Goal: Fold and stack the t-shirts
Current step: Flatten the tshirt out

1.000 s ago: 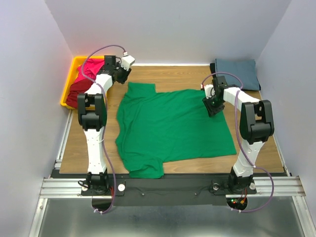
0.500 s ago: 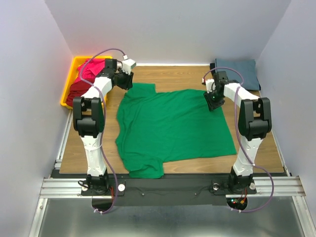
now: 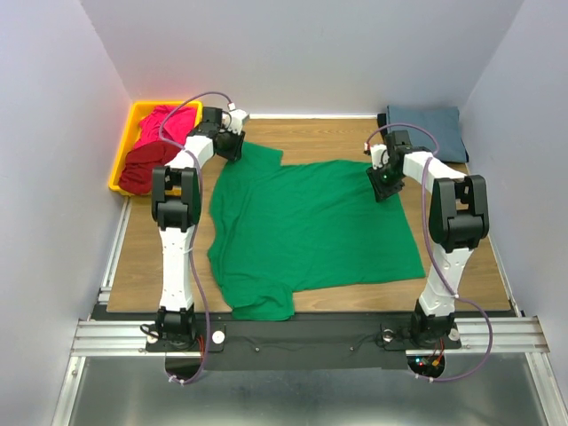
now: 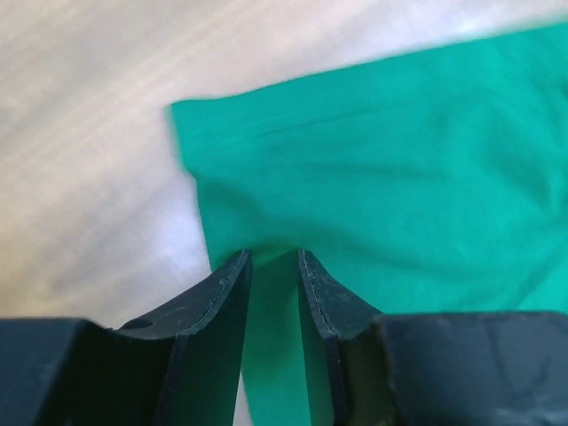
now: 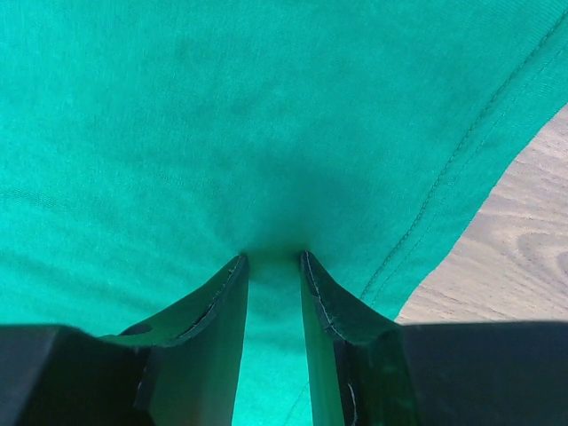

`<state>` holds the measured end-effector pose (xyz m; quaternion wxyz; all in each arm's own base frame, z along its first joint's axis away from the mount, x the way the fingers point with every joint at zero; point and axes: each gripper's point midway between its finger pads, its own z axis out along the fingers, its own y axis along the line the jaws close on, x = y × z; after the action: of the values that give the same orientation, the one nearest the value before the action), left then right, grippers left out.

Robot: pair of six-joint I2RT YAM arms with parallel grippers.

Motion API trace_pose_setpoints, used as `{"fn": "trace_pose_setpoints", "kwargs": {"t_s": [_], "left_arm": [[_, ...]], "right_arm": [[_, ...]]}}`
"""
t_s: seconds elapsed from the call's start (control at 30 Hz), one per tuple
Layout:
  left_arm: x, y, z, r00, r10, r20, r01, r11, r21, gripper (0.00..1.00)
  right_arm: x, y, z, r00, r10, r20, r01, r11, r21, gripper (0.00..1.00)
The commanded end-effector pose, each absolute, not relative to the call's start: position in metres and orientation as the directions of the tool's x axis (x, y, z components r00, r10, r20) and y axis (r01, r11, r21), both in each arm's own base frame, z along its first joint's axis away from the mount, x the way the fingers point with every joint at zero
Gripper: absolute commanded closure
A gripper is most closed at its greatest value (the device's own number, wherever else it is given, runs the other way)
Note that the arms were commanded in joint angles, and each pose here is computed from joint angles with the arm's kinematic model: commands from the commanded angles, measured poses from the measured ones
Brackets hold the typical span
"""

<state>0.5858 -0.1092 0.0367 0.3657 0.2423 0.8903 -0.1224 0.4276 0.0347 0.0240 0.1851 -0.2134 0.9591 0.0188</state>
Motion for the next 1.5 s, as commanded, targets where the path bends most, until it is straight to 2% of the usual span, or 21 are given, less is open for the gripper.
{"fn": "trace_pose_setpoints", "kwargs": {"t_s": [0.0,0.03,0.07,0.13,0.27,0.3,0.43,0.47,0.57,0.6,0.73,0.77,0.83,0.87,1.0,1.17,1.33,1.37,1.47], "left_arm": [[0.62,-0.09,0.05,-0.628,0.313,-0.713,0.407,0.912,0.042,0.61],[0.613,-0.088,0.03,-0.665,0.319,-0.676,0.406,0.913,0.031,0.61],[0.625,-0.087,0.044,-0.641,0.321,-0.698,0.403,0.914,0.05,0.61],[0.627,-0.086,0.029,-0.655,0.333,-0.678,0.407,0.912,0.055,0.61],[0.635,-0.092,0.045,-0.596,0.365,-0.715,0.455,0.887,0.074,0.52],[0.639,-0.093,0.066,-0.563,0.363,-0.742,0.455,0.886,0.089,0.51],[0.632,-0.106,0.136,-0.462,0.342,-0.818,0.497,0.864,0.081,0.43],[0.624,-0.11,0.168,-0.421,0.332,-0.844,0.511,0.856,0.083,0.42],[0.604,-0.109,0.197,-0.397,0.333,-0.855,0.519,0.85,0.09,0.42],[0.591,-0.108,0.228,-0.36,0.336,-0.87,0.516,0.849,0.114,0.42],[0.537,-0.1,0.23,-0.393,0.397,-0.83,0.554,0.822,0.131,0.42],[0.516,-0.101,0.2,-0.446,0.417,-0.792,0.585,0.806,0.095,0.44],[0.48,-0.1,0.198,-0.44,0.458,-0.772,0.63,0.77,0.097,0.45],[0.453,-0.102,0.168,-0.489,0.474,-0.733,0.664,0.747,0.039,0.46],[0.37,-0.099,0.135,-0.51,0.566,-0.648,0.757,0.653,-0.025,0.46],[0.292,-0.081,0.083,-0.53,0.671,-0.519,0.808,0.585,-0.07,0.48],[0.248,-0.061,0.056,-0.528,0.734,-0.427,0.824,0.565,-0.048,0.5],[0.235,-0.053,0.045,-0.541,0.751,-0.379,0.822,0.567,-0.049,0.5],[0.226,-0.04,0.033,-0.538,0.774,-0.333,0.822,0.57,-0.003,0.5]], "right_arm": [[0.405,0.019,-0.008,-0.879,-0.408,-0.245,-0.41,0.911,-0.047,0.64],[0.405,0.019,-0.008,-0.877,-0.414,-0.244,-0.415,0.909,-0.05,0.64],[0.406,0.019,-0.007,-0.876,-0.415,-0.245,-0.416,0.908,-0.051,0.63],[0.409,0.021,-0.002,-0.872,-0.413,-0.262,-0.418,0.908,-0.041,0.62],[0.414,0.033,0.023,-0.853,-0.404,-0.33,-0.427,0.904,-0.005,0.57],[0.416,0.033,0.037,-0.846,-0.397,-0.355,-0.419,0.908,-0.017,0.52],[0.421,0.035,0.087,-0.802,-0.379,-0.462,-0.407,0.912,-0.042,0.46],[0.419,0.036,0.097,-0.793,-0.383,-0.474,-0.414,0.909,-0.041,0.43],[0.41,0.036,0.127,-0.767,-0.398,-0.504,-0.428,0.902,-0.06,0.4],[0.405,0.034,0.131,-0.761,-0.418,-0.497,-0.442,0.894,-0.074,0.4],[0.359,0.018,0.119,-0.78,-0.495,-0.384,-0.493,0.863,-0.111,0.41],[0.351,0.014,0.119,-0.774,-0.515,-0.369,-0.508,0.852,-0.125,0.42],[0.319,0.01,0.102,-0.794,-0.54,-0.281,-0.537,0.838,-0.094,0.45],[0.308,0.009,0.097,-0.788,-0.562,-0.253,-0.562,0.823,-0.08,0.46],[0.265,0.008,0.085,-0.784,-0.591,-0.189,-0.597,0.802,-0.031,0.49],[0.228,0.01,0.06,-0.79,-0.603,-0.113,-0.611,0.791,0.046,0.52],[0.198,0.003,0.025,-0.789,-0.615,-0.021,-0.614,0.785,0.079,0.54],[0.195,0.001,0.019,-0.79,-0.614,-0.004,-0.612,0.787,0.081,0.54],[0.188,-0.006,0.007,-0.787,-0.616,0.031,-0.613,0.787,0.062,0.55]]}}
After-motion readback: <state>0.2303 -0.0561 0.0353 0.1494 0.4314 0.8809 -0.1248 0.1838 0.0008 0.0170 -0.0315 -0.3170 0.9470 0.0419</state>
